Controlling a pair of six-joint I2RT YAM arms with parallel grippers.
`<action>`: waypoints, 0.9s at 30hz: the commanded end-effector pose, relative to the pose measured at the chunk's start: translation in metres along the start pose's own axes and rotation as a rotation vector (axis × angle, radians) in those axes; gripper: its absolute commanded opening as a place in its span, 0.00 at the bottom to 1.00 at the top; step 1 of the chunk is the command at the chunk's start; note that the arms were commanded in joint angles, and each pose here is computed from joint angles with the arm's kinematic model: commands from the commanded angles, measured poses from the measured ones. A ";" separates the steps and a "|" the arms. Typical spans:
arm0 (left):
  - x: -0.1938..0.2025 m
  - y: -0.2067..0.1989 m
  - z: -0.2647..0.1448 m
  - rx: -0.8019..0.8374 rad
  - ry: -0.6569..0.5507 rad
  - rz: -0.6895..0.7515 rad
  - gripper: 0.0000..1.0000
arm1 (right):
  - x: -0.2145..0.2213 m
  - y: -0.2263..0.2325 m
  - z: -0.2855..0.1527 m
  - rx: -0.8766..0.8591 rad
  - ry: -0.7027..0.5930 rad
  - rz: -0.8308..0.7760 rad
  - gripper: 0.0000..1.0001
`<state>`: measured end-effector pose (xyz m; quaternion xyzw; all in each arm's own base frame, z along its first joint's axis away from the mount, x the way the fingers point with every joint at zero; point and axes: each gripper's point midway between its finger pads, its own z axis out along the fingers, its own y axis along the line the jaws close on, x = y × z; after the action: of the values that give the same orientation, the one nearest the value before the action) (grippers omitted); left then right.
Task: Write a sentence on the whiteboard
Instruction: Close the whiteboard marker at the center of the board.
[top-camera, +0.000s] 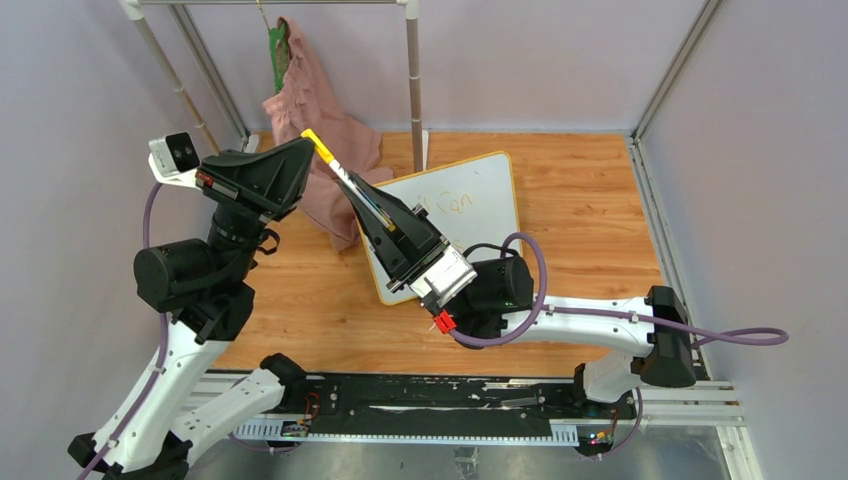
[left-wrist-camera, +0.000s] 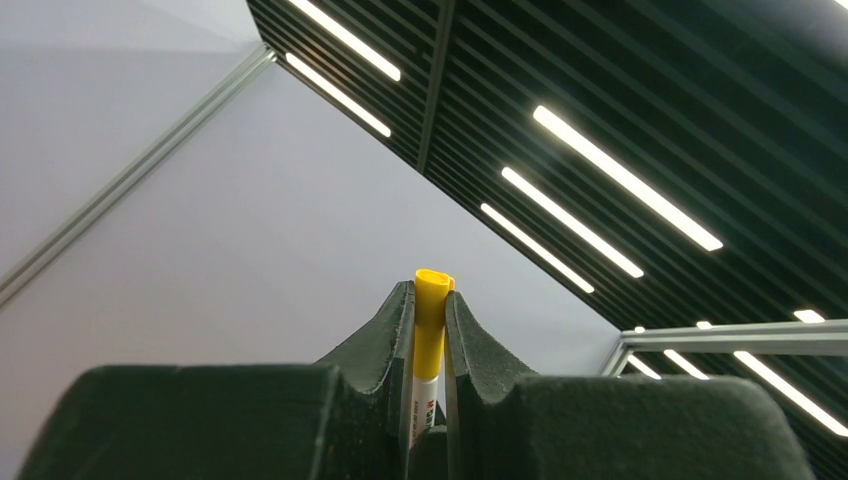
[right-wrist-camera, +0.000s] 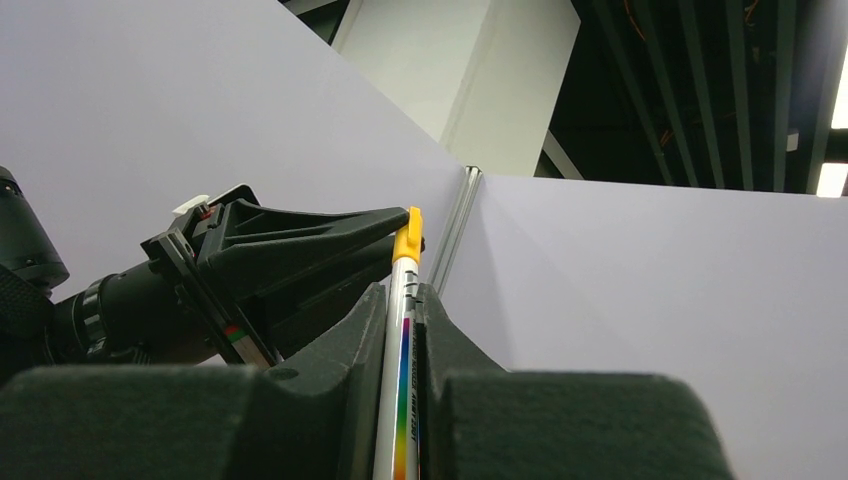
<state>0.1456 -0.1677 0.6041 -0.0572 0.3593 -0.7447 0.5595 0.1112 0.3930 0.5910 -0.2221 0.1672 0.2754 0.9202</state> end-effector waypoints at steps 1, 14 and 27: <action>0.061 0.038 -0.012 -0.084 0.271 -0.070 0.00 | 0.004 0.017 0.008 -0.064 -0.011 0.004 0.00; 0.074 0.049 -0.019 -0.109 0.298 -0.098 0.00 | 0.003 0.017 0.013 -0.062 -0.016 -0.004 0.00; 0.065 0.045 -0.017 -0.121 0.257 -0.053 0.00 | 0.002 0.017 0.009 -0.066 -0.013 -0.001 0.00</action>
<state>0.1436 -0.1668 0.6077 -0.0680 0.3355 -0.7566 0.5571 0.1114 0.3954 0.5976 -0.2169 0.1626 0.2730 0.9230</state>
